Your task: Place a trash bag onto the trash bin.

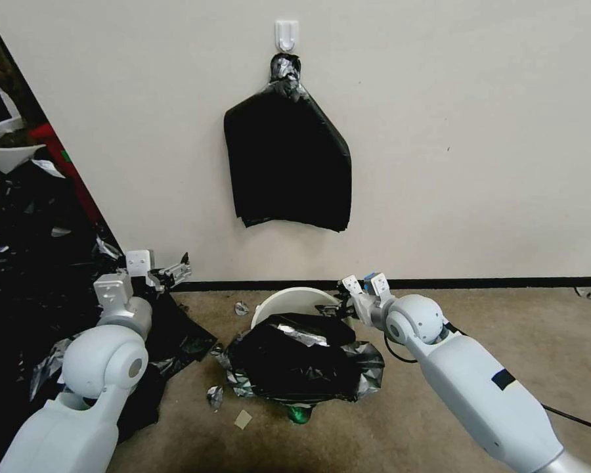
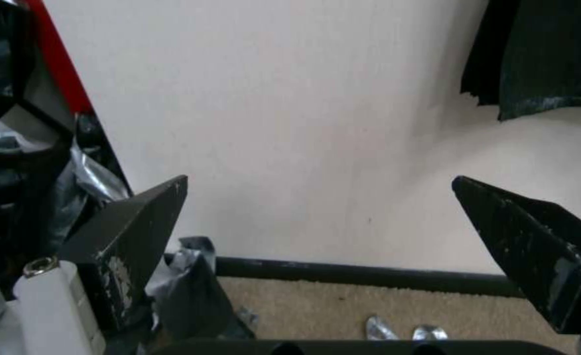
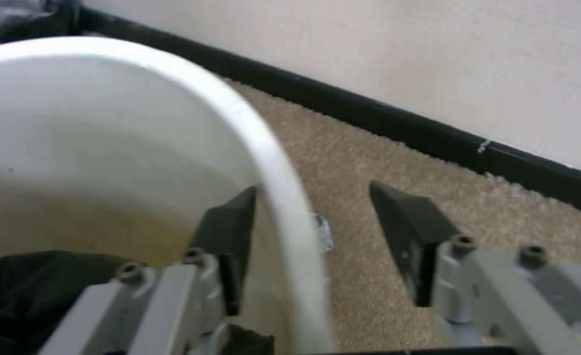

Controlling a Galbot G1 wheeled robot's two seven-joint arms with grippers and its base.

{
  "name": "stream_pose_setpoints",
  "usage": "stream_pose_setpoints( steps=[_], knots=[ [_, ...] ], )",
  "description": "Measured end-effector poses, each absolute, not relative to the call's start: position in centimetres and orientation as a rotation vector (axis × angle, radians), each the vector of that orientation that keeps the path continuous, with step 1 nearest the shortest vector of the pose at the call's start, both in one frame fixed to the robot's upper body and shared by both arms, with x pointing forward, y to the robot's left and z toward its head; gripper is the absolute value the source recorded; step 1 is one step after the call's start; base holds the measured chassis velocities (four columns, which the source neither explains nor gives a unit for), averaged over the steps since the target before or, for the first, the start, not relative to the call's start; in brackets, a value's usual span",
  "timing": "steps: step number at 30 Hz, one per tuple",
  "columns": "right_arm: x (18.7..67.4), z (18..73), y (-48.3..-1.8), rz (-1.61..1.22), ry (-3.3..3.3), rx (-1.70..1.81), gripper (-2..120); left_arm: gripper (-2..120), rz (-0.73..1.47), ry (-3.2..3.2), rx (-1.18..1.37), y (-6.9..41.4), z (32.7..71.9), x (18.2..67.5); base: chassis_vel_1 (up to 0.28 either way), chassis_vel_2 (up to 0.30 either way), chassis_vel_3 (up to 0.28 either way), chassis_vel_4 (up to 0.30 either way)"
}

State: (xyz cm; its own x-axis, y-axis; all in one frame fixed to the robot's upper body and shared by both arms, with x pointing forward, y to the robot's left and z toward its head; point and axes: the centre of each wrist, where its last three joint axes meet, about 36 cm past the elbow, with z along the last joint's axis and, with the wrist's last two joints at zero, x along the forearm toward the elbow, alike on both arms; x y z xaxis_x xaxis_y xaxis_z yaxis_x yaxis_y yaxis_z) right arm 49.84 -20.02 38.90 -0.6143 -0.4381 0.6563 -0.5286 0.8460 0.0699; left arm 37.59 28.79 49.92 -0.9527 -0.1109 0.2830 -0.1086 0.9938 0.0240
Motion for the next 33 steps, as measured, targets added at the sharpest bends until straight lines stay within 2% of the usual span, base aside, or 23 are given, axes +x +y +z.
stream_pose_setpoints(
  steps=[1,6,8,11,12,15,17,20,22,26,31,32,33],
  knots=[
    [49.8,38.9,-20.0,0.169,-2.325,0.700,47,100,-0.012,-2.849,0.160,28.8,49.9,37.6,0.000,0.000,0.000,0.000],
    [48.4,39.2,-19.4,0.129,-2.353,0.615,29,100,-0.008,-2.847,0.172,28.6,49.7,37.7,0.000,0.000,0.000,0.000],
    [46.0,39.5,-18.2,0.053,-2.397,0.484,18,100,-0.003,-2.851,0.190,28.7,49.5,38.0,0.000,0.000,0.000,0.000],
    [44.5,39.6,-17.5,0.009,-2.427,0.406,13,100,-0.001,-2.853,0.197,28.8,49.5,38.1,0.000,0.000,0.000,0.000],
    [42.3,39.6,-16.6,-0.066,-2.459,0.288,8,100,-0.001,-2.853,0.203,28.9,49.4,38.2,0.000,0.000,0.000,0.000],
    [40.4,39.5,-15.8,-0.161,-2.474,0.143,7,100,-0.003,-2.851,0.207,29.0,49.4,38.2,0.000,0.000,0.000,0.000],
    [37.9,39.2,-14.3,-0.384,-2.475,-0.119,7,100,-0.003,-2.845,0.214,29.2,49.1,38.4,0.000,0.000,0.000,0.000],
    [37.5,39.2,-13.7,-0.501,-2.466,-0.235,7,100,0.000,-2.841,0.212,29.1,48.9,38.5,0.000,0.000,0.000,0.000],
    [37.4,39.4,-12.9,-0.676,-2.444,-0.460,7,100,0.009,-2.837,0.204,28.8,48.7,38.7,0.000,0.000,0.000,0.000],
    [38.0,39.5,-12.3,-0.742,-2.423,-0.737,7,100,0.025,-2.829,0.189,28.2,48.4,38.7,0.000,0.000,0.000,0.000],
    [37.7,39.4,-12.0,-0.734,-2.419,-0.784,7,100,0.033,-2.819,0.177,27.8,48.1,38.6,0.000,0.000,0.000,0.000],
    [37.6,39.5,-12.0,-0.734,-2.424,-0.775,8,100,0.034,-2.817,0.175,27.7,48.1,38.5,0.000,0.000,0.000,0.000],
    [37.4,39.5,-12.1,-0.730,-2.439,-0.753,14,100,0.036,-2.815,0.173,27.6,48.0,38.4,0.000,0.000,0.000,0.000]
  ],
)
